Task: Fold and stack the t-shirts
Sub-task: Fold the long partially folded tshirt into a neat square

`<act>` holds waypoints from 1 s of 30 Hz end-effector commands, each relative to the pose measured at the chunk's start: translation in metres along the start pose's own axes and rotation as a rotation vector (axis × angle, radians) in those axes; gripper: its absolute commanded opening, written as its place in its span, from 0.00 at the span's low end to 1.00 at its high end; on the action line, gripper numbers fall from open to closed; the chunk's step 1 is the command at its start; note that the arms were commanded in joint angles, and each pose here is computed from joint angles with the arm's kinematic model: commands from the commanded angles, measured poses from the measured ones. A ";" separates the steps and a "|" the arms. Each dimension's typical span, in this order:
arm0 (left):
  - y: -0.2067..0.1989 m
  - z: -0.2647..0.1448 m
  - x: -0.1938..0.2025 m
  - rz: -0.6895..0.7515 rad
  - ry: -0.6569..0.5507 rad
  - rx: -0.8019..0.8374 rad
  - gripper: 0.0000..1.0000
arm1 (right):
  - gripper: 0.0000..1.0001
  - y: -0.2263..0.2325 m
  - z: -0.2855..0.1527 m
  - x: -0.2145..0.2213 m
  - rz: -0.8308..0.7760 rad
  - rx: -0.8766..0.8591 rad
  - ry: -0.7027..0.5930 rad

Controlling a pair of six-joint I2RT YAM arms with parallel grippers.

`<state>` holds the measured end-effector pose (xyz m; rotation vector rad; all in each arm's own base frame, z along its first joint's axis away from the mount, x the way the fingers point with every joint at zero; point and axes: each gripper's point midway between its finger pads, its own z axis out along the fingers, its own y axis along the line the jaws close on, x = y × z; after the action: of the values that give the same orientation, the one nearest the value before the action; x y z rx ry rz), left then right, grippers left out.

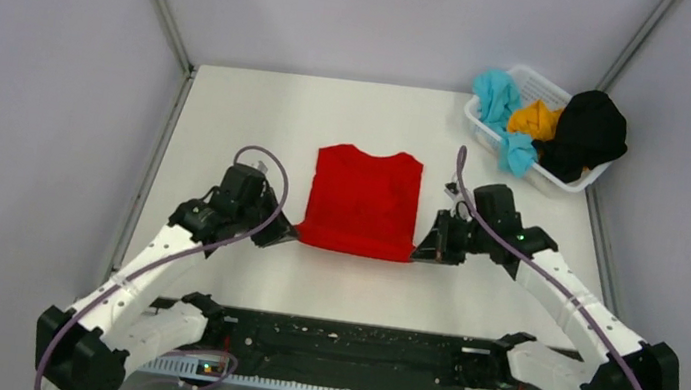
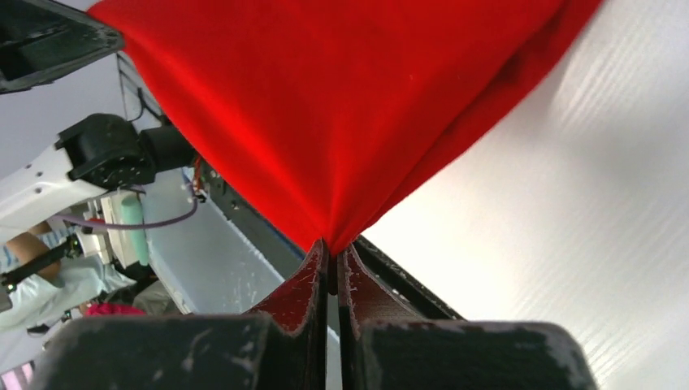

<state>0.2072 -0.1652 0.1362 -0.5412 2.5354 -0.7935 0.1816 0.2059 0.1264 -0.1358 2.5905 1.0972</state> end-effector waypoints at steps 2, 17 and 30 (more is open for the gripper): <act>-0.010 -0.026 -0.024 0.023 -0.122 -0.013 0.00 | 0.00 0.021 -0.024 -0.027 -0.094 0.002 -0.043; -0.065 0.018 -0.148 0.108 -0.293 -0.156 0.00 | 0.00 -0.009 -0.022 -0.177 -0.004 0.024 -0.379; -0.066 0.064 -0.210 0.112 -0.282 -0.206 0.00 | 0.00 -0.027 0.003 -0.248 0.031 0.067 -0.468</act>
<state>0.4013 -0.1628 0.1856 -0.5299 2.4107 -0.4771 0.3810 0.1945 0.1749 0.0998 2.2975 1.0180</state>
